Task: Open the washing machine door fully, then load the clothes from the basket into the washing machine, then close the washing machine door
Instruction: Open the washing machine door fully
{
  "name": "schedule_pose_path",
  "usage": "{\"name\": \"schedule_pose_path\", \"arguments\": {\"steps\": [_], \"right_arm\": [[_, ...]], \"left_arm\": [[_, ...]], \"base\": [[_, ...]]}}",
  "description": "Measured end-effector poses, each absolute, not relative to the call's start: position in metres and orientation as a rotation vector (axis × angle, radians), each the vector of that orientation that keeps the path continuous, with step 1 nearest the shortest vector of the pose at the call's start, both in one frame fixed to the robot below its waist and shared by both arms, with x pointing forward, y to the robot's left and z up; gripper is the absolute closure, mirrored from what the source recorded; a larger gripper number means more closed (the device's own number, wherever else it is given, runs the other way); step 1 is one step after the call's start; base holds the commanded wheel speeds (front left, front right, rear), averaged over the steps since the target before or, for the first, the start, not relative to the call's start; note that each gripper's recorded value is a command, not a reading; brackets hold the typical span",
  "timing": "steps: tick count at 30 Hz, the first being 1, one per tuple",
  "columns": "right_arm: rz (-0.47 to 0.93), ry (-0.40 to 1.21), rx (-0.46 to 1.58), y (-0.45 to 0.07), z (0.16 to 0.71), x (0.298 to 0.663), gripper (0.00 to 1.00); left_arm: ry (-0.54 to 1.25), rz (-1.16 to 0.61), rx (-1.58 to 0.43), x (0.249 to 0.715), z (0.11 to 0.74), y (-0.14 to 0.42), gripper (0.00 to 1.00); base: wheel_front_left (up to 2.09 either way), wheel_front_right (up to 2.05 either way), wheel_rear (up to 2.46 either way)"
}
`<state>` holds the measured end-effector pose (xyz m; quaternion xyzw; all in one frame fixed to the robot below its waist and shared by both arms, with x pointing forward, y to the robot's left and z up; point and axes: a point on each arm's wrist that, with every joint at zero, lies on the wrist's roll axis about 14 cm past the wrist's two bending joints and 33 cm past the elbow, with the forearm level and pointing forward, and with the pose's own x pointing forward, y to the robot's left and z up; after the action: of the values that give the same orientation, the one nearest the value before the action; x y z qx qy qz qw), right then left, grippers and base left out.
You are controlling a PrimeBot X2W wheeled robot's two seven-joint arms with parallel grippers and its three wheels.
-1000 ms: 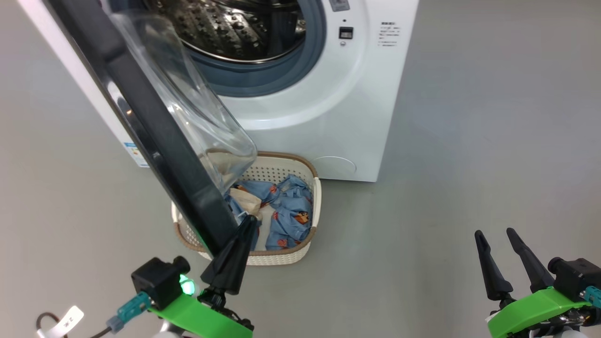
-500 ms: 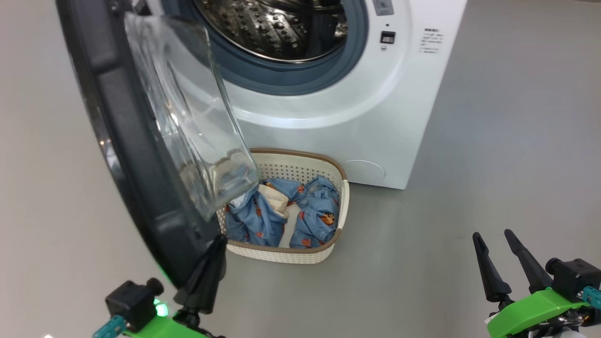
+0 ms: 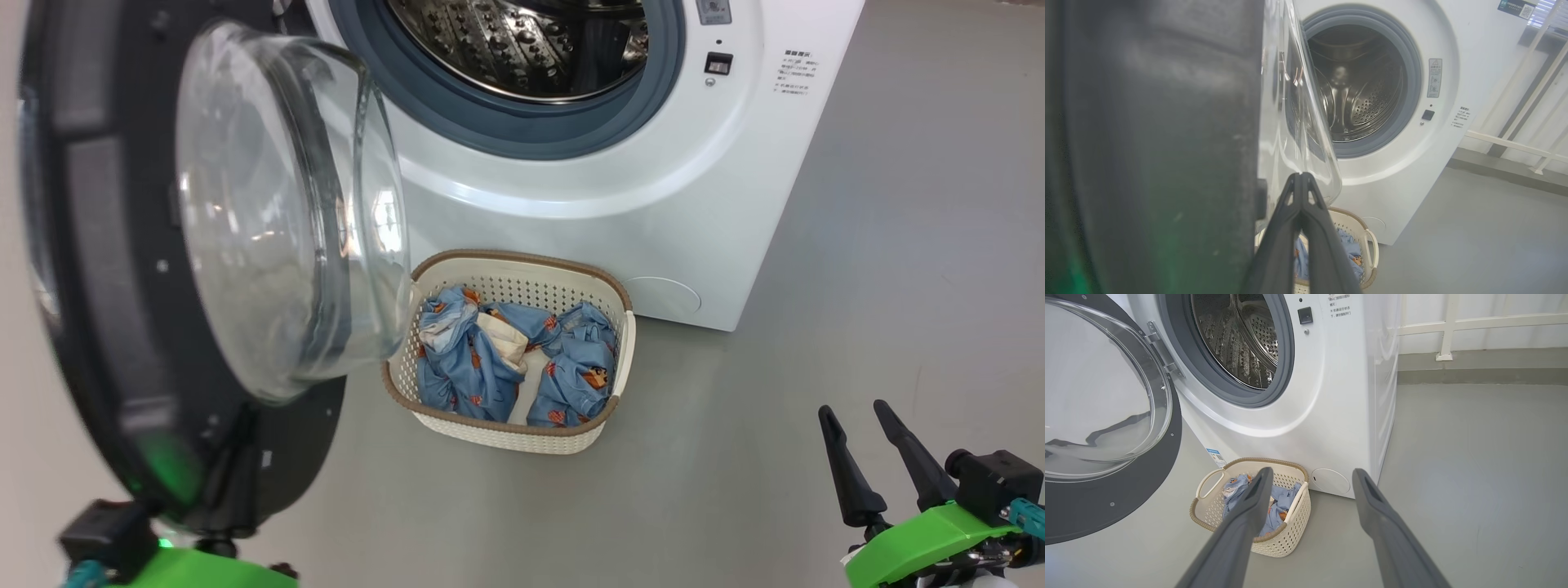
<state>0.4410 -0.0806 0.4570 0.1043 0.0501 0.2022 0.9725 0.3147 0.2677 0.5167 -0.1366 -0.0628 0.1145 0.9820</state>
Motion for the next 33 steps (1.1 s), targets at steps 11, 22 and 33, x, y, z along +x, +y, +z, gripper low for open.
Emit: {"name": "schedule_pose_path", "arguments": {"steps": [11,22,33], "right_arm": [[0.412,0.122,0.214,-0.079,0.448,0.442,0.00],[0.419,0.142,0.204,-0.076,0.435,0.456,0.00],[0.413,0.145,0.197,-0.079,0.429,0.466,0.00]], "left_arm": [[-0.104,0.422,-0.188,0.294,0.512,0.336,1.00],[-0.111,0.702,-0.113,0.291,0.522,0.441,1.00],[-0.073,0.793,-0.070,0.297,0.524,0.485,1.00]], "base": [[0.00,0.00,0.00],[0.00,0.00,0.00],[0.00,0.00,0.00]]}}
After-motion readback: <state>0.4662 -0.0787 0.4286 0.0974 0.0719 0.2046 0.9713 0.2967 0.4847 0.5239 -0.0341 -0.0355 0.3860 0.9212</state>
